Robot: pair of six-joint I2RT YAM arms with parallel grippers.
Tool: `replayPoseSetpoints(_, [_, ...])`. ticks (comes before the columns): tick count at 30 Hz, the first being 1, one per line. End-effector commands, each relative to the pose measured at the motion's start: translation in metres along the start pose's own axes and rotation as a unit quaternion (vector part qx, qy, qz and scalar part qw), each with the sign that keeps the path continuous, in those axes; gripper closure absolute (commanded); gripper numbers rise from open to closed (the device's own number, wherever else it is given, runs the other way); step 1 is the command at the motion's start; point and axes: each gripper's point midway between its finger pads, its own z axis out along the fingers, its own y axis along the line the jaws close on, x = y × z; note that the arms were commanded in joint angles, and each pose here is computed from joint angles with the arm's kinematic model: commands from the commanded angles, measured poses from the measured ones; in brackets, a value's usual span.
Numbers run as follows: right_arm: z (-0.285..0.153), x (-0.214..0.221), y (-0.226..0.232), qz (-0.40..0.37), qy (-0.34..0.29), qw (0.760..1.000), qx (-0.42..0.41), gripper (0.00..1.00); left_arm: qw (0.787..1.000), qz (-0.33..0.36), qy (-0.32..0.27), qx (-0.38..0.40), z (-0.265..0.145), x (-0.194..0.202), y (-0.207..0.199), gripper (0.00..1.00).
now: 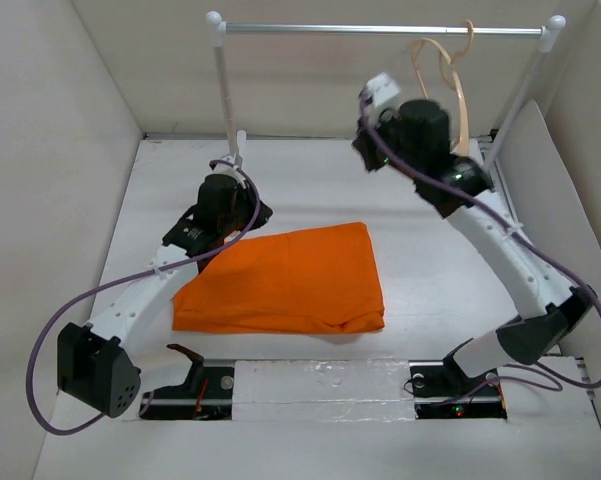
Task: Place the trousers on the hanger
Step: Grab a hanger with the right arm
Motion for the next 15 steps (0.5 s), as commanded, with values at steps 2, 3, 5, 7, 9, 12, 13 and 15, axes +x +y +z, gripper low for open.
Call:
replayPoseSetpoints(2, [-0.102, -0.096, -0.110, -0.030, -0.067, 0.974, 0.212, 0.62, 0.999, 0.035, -0.014, -0.002, 0.005, -0.019, -0.006, 1.00])
replayPoseSetpoints(3, [-0.103, -0.098, -0.128, -0.025, -0.060, 0.970, 0.236, 0.46, 0.999, 0.039, -0.017, -0.003, 0.005, -0.020, -0.006, 1.00])
replayPoseSetpoints(5, [-0.125, -0.114, -0.156, -0.019, -0.068, 0.960, 0.270, 0.23, 0.999, 0.048, -0.021, -0.002, 0.004, -0.023, -0.007, 1.00])
replayPoseSetpoints(7, [-0.123, -0.094, -0.198, -0.009, -0.021, 0.952, 0.305, 0.17, 0.998, 0.062, -0.013, 0.008, 0.002, -0.019, -0.009, 0.98])
replayPoseSetpoints(9, [-0.141, -0.093, -0.232, -0.001, -0.014, 0.939, 0.345, 0.11, 0.997, 0.070, -0.001, 0.012, 0.002, -0.012, -0.007, 0.79])
replayPoseSetpoints(12, [-0.120, -0.073, -0.247, 0.008, 0.005, 0.954, 0.300, 0.09, 0.997, 0.070, 0.018, 0.011, 0.002, 0.004, 0.002, 0.61])
replayPoseSetpoints(13, [-0.117, -0.071, -0.250, 0.010, -0.003, 0.960, 0.281, 0.09, 0.997, 0.070, 0.020, 0.009, 0.001, 0.007, 0.004, 0.60])
replayPoseSetpoints(15, [-0.102, -0.053, -0.252, 0.020, 0.012, 0.967, 0.253, 0.09, 0.997, 0.068, 0.025, 0.005, 0.002, 0.015, 0.010, 0.58])
